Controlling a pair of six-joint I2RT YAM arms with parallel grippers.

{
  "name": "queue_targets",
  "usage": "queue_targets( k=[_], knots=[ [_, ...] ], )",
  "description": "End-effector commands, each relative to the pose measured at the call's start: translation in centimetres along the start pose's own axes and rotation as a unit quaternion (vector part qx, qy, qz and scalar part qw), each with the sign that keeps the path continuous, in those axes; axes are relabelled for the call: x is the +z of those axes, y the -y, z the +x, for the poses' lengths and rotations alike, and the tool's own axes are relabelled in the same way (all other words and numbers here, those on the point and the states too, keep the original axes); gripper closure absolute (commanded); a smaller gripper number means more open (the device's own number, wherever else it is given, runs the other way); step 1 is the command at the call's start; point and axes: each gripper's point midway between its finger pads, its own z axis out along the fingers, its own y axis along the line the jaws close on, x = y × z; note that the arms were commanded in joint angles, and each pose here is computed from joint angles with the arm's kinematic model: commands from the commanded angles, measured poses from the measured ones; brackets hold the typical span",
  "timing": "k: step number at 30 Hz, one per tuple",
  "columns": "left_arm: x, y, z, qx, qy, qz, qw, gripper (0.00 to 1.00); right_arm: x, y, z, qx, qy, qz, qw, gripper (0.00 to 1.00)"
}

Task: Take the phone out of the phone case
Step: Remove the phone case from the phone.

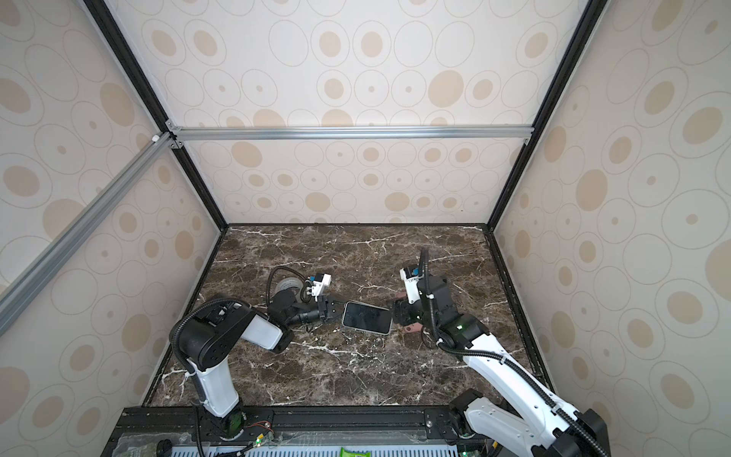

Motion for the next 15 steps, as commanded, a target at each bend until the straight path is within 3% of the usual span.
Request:
queue_targets(
  k=[1,6,11,15],
  knots=[
    [0.3,2.1,-2.2,0.04,0.038,0.03,0.998,1.0,-0.1,-1.8,0.1,-0.104,-0.01,0.0,0.995,0.19],
    [0.1,0.7,-2.9,0.028,0.067,0.007,0.997,1.0,1.1,-5.2,0.6,-0.143,-0.004,-0.033,0.989,0.08],
    [-0.5,-0.9,-3.4,0.021,0.096,-0.027,0.995,1.0,2.7,-4.6,0.8,-0.031,-0.03,0.016,0.999,0.08],
    [-1.1,-1.3,-4.1,0.026,0.124,-0.051,0.991,1.0,3.7,-4.0,2.0,0.034,-0.058,0.066,0.996,0.08]
  ],
)
